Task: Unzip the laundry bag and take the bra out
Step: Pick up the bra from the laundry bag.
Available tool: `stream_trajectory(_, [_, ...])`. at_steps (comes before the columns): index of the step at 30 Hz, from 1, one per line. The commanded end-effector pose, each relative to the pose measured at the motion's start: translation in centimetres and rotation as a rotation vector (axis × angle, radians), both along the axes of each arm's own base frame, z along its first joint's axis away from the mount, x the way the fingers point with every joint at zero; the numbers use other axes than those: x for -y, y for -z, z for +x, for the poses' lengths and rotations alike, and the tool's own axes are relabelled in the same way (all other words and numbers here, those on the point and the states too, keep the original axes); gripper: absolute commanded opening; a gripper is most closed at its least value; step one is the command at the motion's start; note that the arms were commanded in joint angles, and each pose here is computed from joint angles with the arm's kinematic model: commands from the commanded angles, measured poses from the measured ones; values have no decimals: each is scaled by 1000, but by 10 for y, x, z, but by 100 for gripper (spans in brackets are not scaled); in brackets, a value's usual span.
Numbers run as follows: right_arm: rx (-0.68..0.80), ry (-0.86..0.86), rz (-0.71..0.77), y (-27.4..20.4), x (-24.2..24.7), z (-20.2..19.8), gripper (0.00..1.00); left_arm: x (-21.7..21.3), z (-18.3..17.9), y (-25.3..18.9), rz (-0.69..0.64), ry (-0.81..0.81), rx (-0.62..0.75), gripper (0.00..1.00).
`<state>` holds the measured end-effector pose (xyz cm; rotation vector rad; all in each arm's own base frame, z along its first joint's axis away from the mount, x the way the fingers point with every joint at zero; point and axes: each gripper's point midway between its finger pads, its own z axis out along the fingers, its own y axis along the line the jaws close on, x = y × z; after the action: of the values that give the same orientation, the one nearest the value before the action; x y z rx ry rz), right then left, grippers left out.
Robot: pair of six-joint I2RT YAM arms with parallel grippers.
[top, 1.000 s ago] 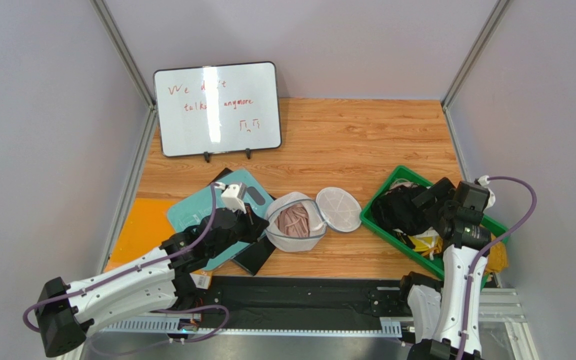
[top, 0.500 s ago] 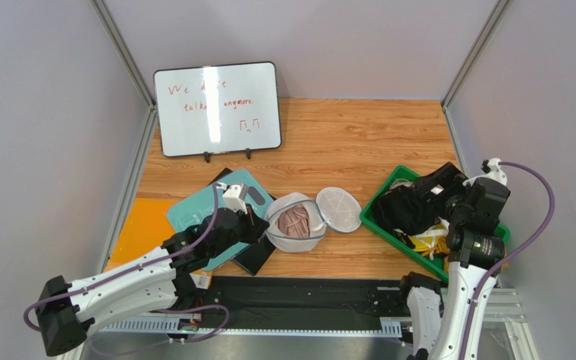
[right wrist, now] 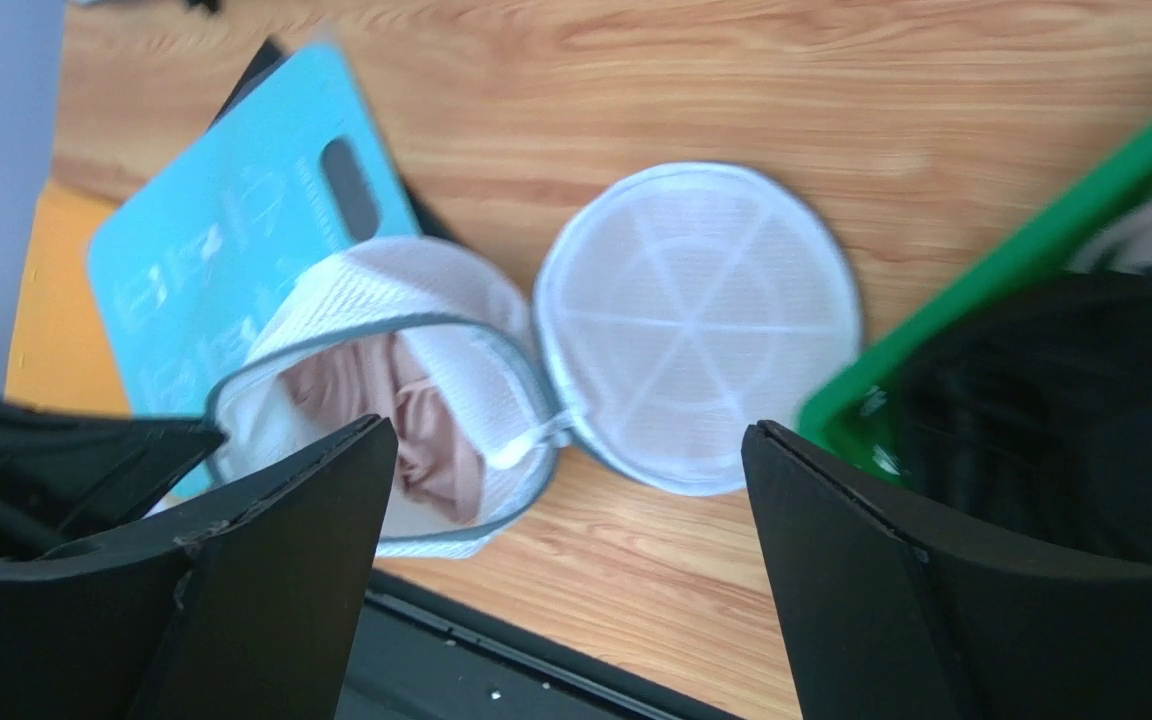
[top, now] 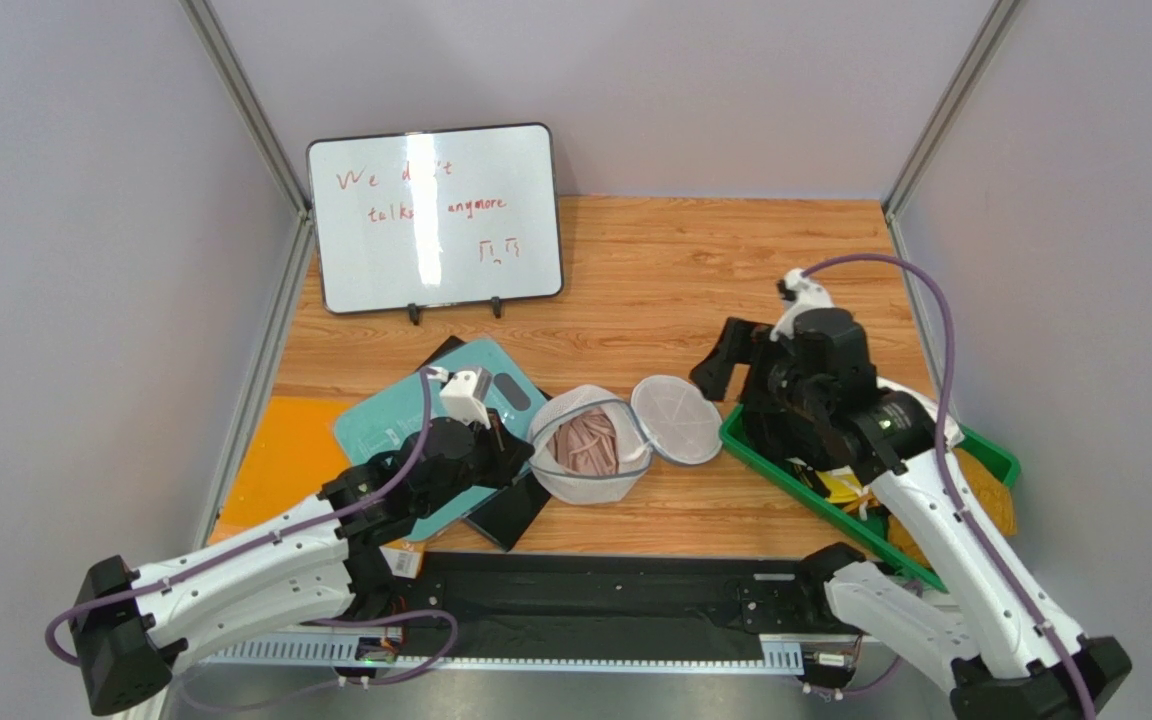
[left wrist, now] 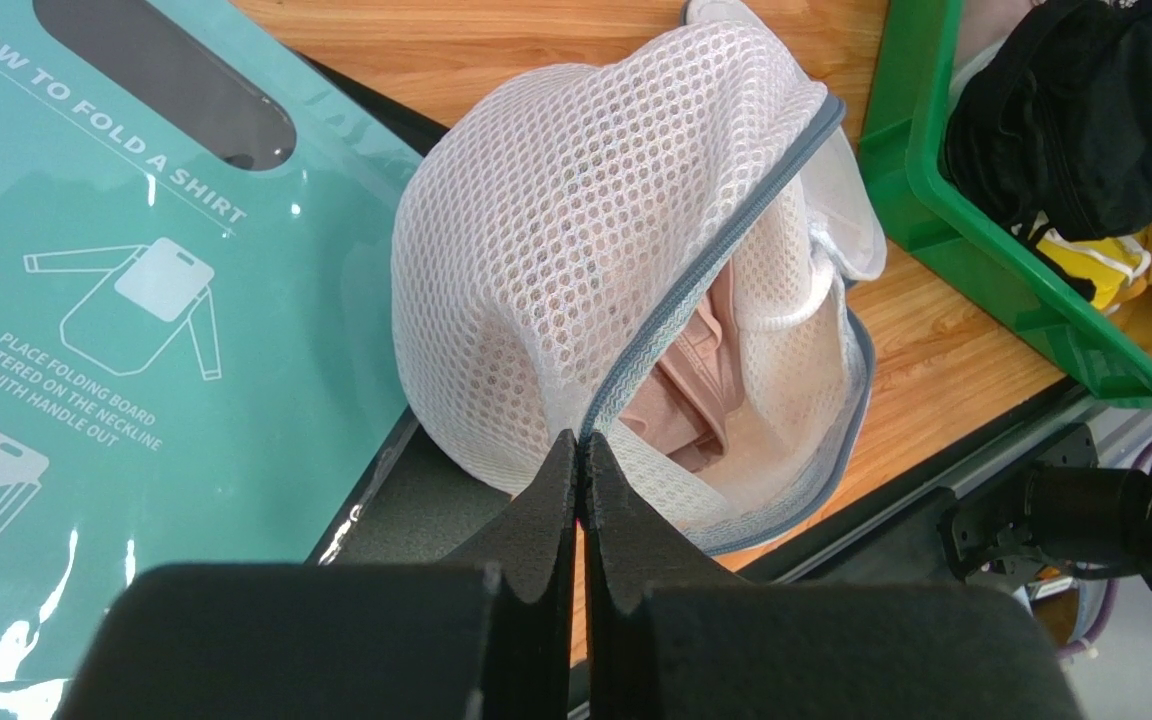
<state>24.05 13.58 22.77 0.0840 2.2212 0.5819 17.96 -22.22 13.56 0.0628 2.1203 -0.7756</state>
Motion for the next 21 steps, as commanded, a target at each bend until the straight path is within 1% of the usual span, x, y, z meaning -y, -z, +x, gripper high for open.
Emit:
stream_trajectory(1, [135, -173, 93, -35, -71, -6, 92, -3, 4, -8, -24, -35, 9, 0])
stream_trajectory(2, [110, -195, 112, -30, -84, -10, 92, -2, 5, -8, -26, -37, 10, 0])
stream_trajectory(4, [101, -301, 162, -30, -118, -26, 91, -1, 5, -10, -34, -36, 13, 0])
stream_trajectory(6, [52, -362, 163, -16, -144, -36, 88, 0, 5, -10, -35, -32, 11, 0])
stream_trajectory(10, [-24, -424, 141, 10, -176, -43, 82, 0, 4, -9, -30, -31, 2, 0])
stream_trajectory(14, [-74, -425, 130, 30, -185, -48, 78, 0, 5, -11, -38, -39, 6, 0])
stream_trajectory(17, [-86, -420, 142, 38, -189, -49, 75, 0, 6, -14, -42, -40, 13, 0])
stream_trajectory(21, [-114, -384, 107, 60, -186, -45, 71, 1, 7, -16, -39, -40, 17, 0])
